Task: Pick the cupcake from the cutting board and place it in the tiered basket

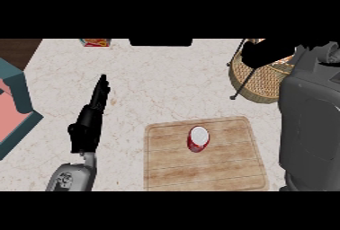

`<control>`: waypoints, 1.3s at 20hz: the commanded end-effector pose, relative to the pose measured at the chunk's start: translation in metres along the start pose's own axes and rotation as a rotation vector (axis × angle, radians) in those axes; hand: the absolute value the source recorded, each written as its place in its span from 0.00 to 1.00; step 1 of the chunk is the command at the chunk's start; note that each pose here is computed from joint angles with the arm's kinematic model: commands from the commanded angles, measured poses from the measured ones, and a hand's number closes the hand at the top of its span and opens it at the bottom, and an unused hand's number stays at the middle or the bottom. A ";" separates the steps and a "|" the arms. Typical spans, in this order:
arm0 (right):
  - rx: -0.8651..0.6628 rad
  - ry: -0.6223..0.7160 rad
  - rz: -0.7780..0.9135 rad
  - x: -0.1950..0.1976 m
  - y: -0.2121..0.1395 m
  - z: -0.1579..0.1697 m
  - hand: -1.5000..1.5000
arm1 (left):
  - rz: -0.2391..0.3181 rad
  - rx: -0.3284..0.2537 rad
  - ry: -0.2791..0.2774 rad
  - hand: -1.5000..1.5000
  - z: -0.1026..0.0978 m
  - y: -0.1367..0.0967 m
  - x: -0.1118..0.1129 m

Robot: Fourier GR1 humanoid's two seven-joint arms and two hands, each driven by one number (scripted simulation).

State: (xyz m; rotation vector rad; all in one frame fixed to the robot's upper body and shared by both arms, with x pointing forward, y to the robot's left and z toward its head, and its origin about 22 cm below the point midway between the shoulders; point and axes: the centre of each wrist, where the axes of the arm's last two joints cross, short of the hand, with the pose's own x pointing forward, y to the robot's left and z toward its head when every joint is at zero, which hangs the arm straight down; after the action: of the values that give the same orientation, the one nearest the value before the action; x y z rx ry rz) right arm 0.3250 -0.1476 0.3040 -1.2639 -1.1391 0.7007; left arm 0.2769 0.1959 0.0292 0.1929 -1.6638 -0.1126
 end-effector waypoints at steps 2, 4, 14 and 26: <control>-0.044 0.072 -0.003 -0.018 0.009 -0.043 1.00 | 0.008 -0.006 0.004 0.50 0.000 0.006 -0.003; -0.065 0.085 0.044 -0.013 0.011 -0.050 1.00 | 0.013 -0.025 -0.001 0.50 0.020 -0.009 0.006; -0.069 0.104 0.134 -0.061 0.035 -0.109 1.00 | 0.003 -0.011 -0.018 0.50 0.019 0.001 -0.007; -0.009 0.205 -0.359 -0.091 0.058 -0.123 0.00 | 0.005 -0.020 0.007 0.50 0.007 0.006 -0.008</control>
State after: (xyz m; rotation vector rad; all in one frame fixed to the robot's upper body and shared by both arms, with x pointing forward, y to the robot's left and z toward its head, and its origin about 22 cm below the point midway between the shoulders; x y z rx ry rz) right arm 0.4204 -0.2605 0.2372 -1.1624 -1.0959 0.3976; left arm 0.2726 0.2028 0.0295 0.1783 -1.6678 -0.1152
